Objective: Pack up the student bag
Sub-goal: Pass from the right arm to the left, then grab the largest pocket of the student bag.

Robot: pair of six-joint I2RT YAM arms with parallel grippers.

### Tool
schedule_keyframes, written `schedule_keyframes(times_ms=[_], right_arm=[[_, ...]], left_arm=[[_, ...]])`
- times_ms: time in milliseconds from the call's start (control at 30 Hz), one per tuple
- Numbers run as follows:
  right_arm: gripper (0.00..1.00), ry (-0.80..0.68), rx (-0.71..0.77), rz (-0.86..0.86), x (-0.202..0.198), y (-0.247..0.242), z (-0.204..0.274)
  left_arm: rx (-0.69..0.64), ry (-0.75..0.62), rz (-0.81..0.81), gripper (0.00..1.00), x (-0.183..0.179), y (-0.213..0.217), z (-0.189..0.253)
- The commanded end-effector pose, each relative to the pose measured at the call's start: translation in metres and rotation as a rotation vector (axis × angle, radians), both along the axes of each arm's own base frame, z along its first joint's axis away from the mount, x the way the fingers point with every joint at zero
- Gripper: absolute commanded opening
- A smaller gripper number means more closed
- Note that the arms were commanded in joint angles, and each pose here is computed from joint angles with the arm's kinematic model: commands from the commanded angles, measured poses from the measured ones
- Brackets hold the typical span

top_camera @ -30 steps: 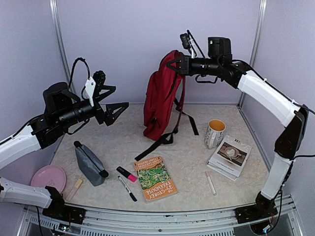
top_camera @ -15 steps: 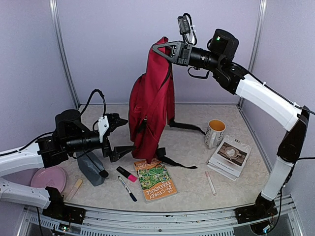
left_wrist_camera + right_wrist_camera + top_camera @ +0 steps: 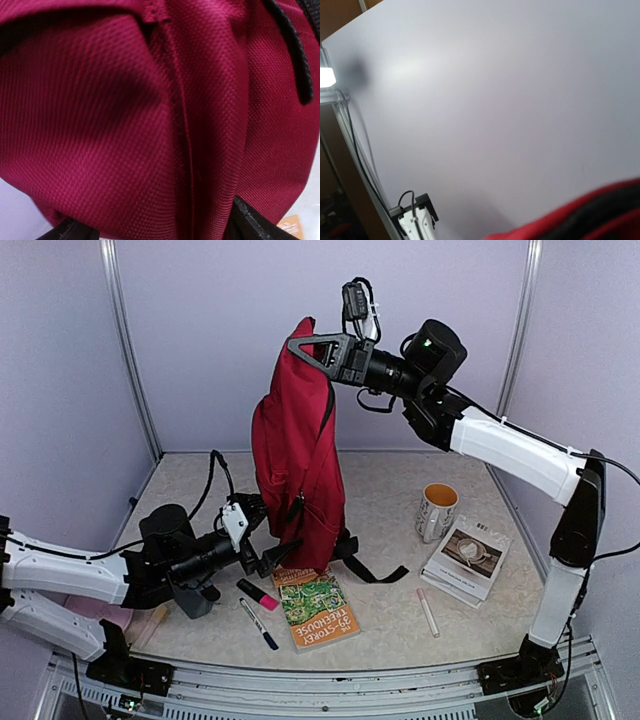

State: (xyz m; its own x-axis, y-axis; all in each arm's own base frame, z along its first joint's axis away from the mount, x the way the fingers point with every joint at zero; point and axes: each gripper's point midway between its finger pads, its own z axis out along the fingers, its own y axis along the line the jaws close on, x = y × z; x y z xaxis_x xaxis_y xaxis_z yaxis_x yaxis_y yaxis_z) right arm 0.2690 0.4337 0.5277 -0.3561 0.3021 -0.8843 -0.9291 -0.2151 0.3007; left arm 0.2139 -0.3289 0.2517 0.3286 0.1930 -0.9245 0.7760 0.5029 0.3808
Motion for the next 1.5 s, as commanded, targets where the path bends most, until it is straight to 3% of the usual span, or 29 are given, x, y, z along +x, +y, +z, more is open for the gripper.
schedule_keyframes(times_ms=[0,67,167,300,367,433,500,667,800,900,1100,1233,1300,1367,1467], right_arm=[[0.0,-0.064,0.126,0.009,-0.015,-0.012,0.032],[0.0,-0.065,0.108,0.006,-0.014,-0.012,0.03],[0.0,-0.06,0.065,-0.024,-0.006,-0.016,0.022],[0.0,0.07,-0.096,-0.202,0.055,-0.034,-0.022],[0.15,0.16,-0.225,-0.43,0.103,-0.054,-0.058],[0.34,0.158,-0.381,-0.699,0.139,-0.078,-0.098],[0.46,0.156,-0.535,-0.883,0.157,-0.102,-0.131],[0.68,0.177,-0.776,-1.041,0.167,-0.136,-0.178],[0.72,0.197,-0.862,-1.08,0.163,-0.153,-0.189],[0.76,0.158,-0.864,-1.133,0.158,-0.17,-0.174],[0.77,-0.09,-0.773,-1.088,0.125,-0.176,-0.11],[0.65,-0.388,-0.686,-0.929,0.067,-0.144,-0.092],[0.64,-0.619,-0.664,-0.805,0.014,-0.098,-0.108],[0.63,-0.852,-0.728,-0.811,-0.012,-0.075,-0.144],[0.61,-0.995,-0.747,-0.788,-0.037,-0.06,-0.176]], left_arm=[[-0.134,-0.152,0.262,0.71,0.038,0.014,0.042],[-0.161,-0.157,0.262,0.46,0.039,0.013,0.046],[-0.2,-0.146,0.174,0.01,0.024,0.009,0.052],[-0.18,-0.026,0.208,0.0,0.028,0.018,0.046],[-0.15,0.035,0.329,0.0,0.043,0.032,0.044],[-0.094,0.055,0.472,0.0,0.057,0.05,0.035],[-0.038,0.048,0.57,0.0,0.067,0.062,0.031],[0.001,0.123,0.679,0.0,0.092,0.068,0.018],[0.079,0.144,0.691,0.0,0.102,0.057,-0.005],[0.066,0.156,0.642,0.0,0.101,0.047,-0.002],[0.014,0.205,0.496,0.0,0.091,0.028,0.016],[0.016,0.235,0.469,0.0,0.088,0.023,0.012],[0.01,0.245,0.458,0.0,0.087,0.021,0.012],[0.006,0.249,0.452,0.0,0.086,0.019,0.012],[0.003,0.253,0.446,0.0,0.085,0.018,0.013]])
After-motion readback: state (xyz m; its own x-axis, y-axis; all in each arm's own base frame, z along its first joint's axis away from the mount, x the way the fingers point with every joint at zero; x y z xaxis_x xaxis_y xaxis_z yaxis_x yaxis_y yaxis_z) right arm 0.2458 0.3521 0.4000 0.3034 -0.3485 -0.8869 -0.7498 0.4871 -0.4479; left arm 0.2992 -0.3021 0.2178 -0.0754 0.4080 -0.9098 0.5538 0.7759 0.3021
